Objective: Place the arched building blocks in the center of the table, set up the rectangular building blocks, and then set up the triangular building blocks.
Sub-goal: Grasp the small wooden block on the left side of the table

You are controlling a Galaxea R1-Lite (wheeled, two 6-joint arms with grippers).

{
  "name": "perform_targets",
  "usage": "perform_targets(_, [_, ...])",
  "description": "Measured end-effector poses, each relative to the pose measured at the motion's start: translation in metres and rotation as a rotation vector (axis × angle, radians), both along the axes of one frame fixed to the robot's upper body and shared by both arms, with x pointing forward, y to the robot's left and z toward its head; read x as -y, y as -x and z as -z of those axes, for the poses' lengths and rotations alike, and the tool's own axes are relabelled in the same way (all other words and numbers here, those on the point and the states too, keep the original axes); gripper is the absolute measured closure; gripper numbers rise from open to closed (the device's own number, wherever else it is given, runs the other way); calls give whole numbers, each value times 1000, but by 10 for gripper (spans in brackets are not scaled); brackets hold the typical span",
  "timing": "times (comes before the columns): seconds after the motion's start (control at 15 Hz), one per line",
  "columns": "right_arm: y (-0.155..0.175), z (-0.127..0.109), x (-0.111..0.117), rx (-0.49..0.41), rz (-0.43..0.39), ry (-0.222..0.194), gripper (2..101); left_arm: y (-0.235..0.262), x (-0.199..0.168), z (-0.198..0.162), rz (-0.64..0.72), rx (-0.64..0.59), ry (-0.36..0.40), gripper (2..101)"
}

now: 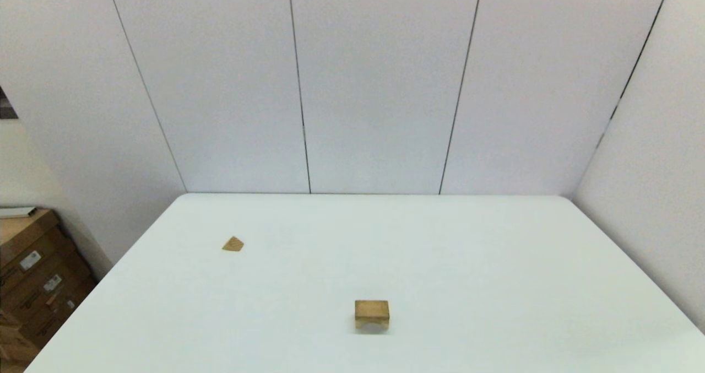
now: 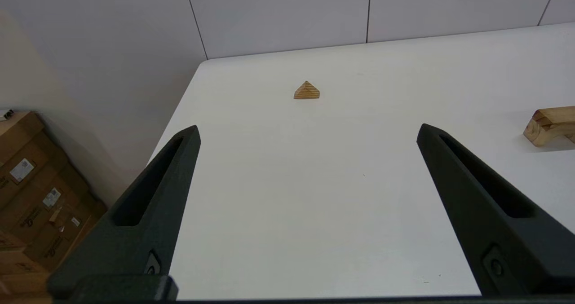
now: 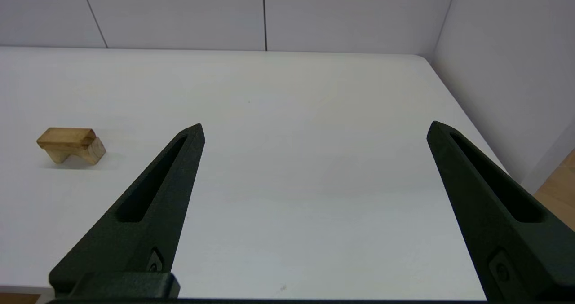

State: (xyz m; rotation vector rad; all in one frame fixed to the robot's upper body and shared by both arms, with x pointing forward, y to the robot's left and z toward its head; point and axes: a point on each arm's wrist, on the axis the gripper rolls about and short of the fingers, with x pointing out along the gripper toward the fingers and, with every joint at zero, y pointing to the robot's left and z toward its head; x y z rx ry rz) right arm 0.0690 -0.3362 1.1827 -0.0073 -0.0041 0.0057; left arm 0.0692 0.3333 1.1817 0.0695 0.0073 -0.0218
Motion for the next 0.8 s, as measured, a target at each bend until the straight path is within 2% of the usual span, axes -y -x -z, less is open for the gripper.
perform_targets(0.53, [0,0,0,0,0,0,46,0,0,-1,3,-6,-21,54])
perform_targets(0.8, [0,0,0,0,0,0,46,0,0,-18,17,-34,-50,54])
